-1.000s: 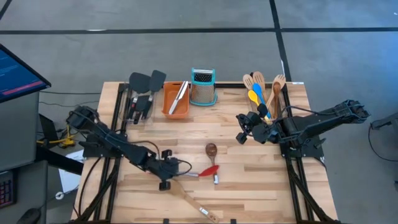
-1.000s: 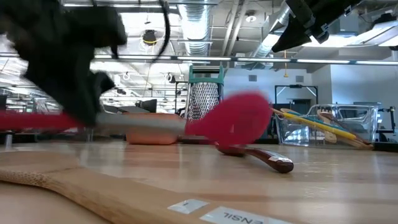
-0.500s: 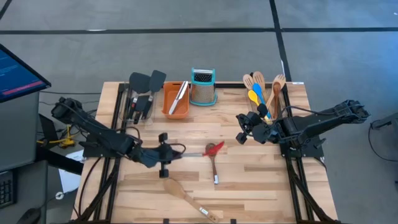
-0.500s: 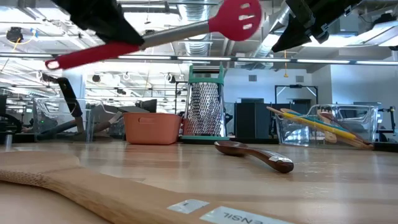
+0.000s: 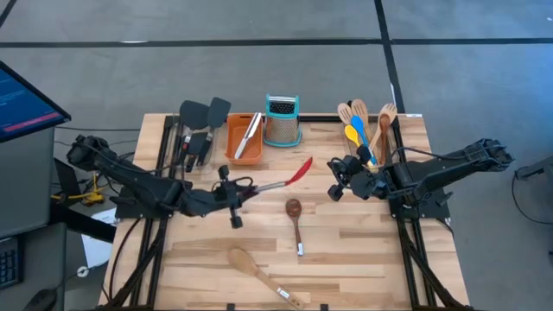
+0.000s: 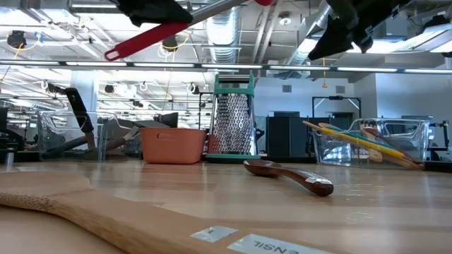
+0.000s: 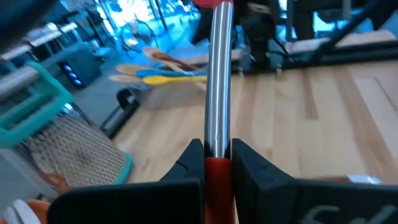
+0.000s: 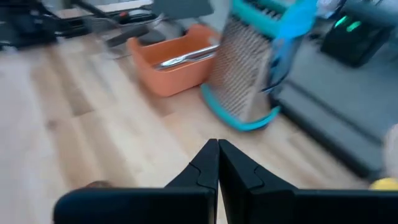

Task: Pick & Place Kitchen Items
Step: Put the red spoon into the right transparent bin

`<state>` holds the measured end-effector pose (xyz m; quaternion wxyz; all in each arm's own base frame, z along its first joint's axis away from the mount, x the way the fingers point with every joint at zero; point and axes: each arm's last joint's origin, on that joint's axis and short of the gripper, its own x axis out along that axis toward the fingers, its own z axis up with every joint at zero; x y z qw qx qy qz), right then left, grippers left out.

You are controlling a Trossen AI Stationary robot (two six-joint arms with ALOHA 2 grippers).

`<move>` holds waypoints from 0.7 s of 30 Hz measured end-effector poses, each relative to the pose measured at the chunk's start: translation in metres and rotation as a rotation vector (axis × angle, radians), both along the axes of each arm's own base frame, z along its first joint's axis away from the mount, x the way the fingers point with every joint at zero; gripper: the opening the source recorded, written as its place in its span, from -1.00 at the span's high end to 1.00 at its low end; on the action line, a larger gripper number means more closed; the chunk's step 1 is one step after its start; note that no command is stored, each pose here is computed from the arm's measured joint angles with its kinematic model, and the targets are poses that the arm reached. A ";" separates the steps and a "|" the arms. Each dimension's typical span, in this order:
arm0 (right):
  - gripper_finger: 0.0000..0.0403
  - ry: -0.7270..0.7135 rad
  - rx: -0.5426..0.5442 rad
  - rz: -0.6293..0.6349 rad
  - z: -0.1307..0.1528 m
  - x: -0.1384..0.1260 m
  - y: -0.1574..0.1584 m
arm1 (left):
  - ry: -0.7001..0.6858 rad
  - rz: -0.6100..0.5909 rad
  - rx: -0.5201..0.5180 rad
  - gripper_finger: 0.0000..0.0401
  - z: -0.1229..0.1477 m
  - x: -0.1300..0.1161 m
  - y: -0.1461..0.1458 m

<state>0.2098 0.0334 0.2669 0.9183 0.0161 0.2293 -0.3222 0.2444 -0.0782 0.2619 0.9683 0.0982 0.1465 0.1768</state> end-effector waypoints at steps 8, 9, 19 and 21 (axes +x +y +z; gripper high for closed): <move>0.99 -0.122 0.034 0.066 0.011 0.008 0.004 | -0.083 0.086 0.018 0.95 0.010 0.009 0.024; 0.99 -0.156 0.021 0.086 0.012 0.010 0.006 | -0.089 0.099 0.017 0.95 0.010 0.010 0.027; 1.00 -0.449 -0.056 0.587 0.009 0.020 0.007 | -0.218 0.043 -0.049 0.95 0.017 0.026 0.053; 1.00 -0.429 -0.058 0.575 0.007 0.021 0.004 | -0.275 -0.004 -0.056 0.95 0.018 0.032 0.056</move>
